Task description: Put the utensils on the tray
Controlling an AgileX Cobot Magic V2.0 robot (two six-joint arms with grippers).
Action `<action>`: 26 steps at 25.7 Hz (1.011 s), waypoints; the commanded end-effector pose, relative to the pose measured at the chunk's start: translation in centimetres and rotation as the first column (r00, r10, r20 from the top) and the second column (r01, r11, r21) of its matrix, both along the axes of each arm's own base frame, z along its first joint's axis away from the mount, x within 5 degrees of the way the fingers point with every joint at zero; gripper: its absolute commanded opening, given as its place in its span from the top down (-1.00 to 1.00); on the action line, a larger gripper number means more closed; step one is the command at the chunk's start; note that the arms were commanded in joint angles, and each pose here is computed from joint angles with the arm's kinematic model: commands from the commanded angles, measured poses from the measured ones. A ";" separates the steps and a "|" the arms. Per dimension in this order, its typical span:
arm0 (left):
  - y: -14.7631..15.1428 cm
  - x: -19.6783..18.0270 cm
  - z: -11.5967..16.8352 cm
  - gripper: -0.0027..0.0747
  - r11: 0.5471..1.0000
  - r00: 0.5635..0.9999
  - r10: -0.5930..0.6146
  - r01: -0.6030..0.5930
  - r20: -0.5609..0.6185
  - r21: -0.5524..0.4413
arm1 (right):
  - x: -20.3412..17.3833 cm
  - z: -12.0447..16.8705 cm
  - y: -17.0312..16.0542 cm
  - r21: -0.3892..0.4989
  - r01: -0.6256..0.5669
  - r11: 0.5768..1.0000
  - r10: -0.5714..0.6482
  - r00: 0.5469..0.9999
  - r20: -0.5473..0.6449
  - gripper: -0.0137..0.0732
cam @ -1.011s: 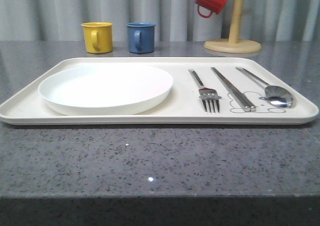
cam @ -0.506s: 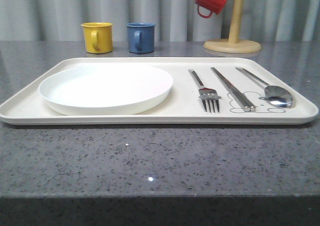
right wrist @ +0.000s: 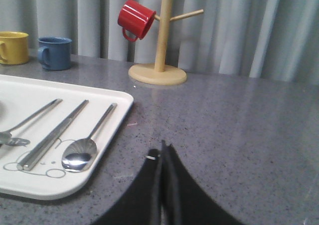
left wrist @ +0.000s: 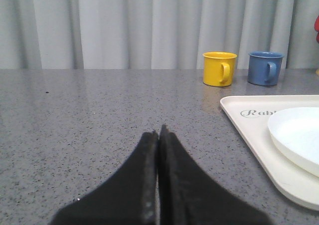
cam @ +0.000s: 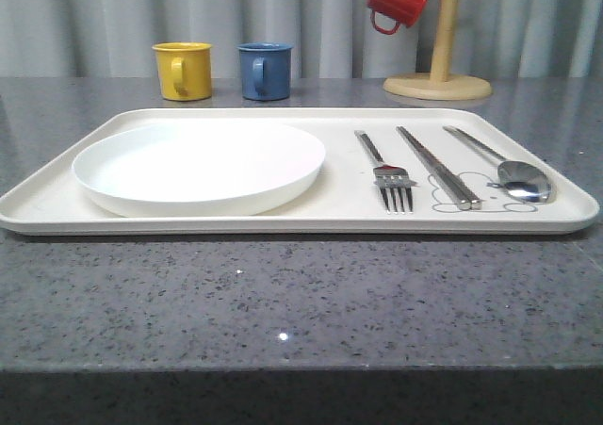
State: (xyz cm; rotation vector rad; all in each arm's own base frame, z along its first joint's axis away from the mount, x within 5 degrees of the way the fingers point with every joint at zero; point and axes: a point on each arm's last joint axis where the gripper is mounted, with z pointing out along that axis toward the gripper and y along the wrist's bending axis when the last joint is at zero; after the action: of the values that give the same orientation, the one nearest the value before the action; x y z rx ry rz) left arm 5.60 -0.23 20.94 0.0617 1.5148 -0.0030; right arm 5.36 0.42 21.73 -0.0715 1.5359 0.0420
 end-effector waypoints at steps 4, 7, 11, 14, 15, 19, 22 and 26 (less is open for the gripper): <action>0.0 -0.3 0.8 0.98 1.000 0.995 -0.005 0.006 0.103 -0.012 | 0.0 0.0 -0.2 -0.004 0.026 1.000 -0.025 0.988 0.150 0.85; 0.0 -0.3 0.8 0.98 1.000 0.995 -0.005 0.006 0.103 -0.012 | 0.0 -0.2 -0.2 -0.006 0.025 1.000 -0.024 0.991 0.132 0.85; 0.0 -0.3 0.8 0.98 1.000 0.995 -0.005 0.006 0.103 -0.012 | 0.0 -0.1 -0.2 -0.006 0.025 1.000 -0.024 0.991 0.134 0.85; 0.0 -0.3 0.8 0.98 1.000 0.995 -0.005 0.006 0.103 -0.012 | 0.0 -0.1 -0.2 -0.006 0.025 1.000 -0.024 0.991 0.134 0.85; 0.0 -0.3 0.8 0.98 1.000 0.995 -0.005 0.006 0.103 -0.012 | 0.0 -0.1 -0.2 -0.006 0.025 1.000 -0.024 0.991 0.134 0.85; 0.0 -0.3 0.8 0.98 1.000 0.995 -0.005 0.006 0.103 -0.012 | 0.0 -0.2 -0.2 -0.006 0.025 1.000 -0.024 0.991 0.131 0.85; 0.0 -0.3 0.8 0.98 1.000 0.995 -0.005 0.006 0.103 -0.012 | 0.0 -0.2 -0.2 -0.006 0.025 1.000 -0.024 0.991 0.131 0.85; 0.0 -0.3 0.8 0.98 1.000 0.995 -0.005 0.006 0.103 -0.012 | 0.0 -0.2 -0.2 0.007 0.022 1.000 -0.023 0.991 0.128 0.85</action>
State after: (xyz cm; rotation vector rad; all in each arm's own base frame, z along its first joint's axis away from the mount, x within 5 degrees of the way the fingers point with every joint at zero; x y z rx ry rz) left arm 5.60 -0.23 20.95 0.0617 1.5142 -0.0030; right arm 5.66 0.37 20.27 -0.0655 1.5252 0.0345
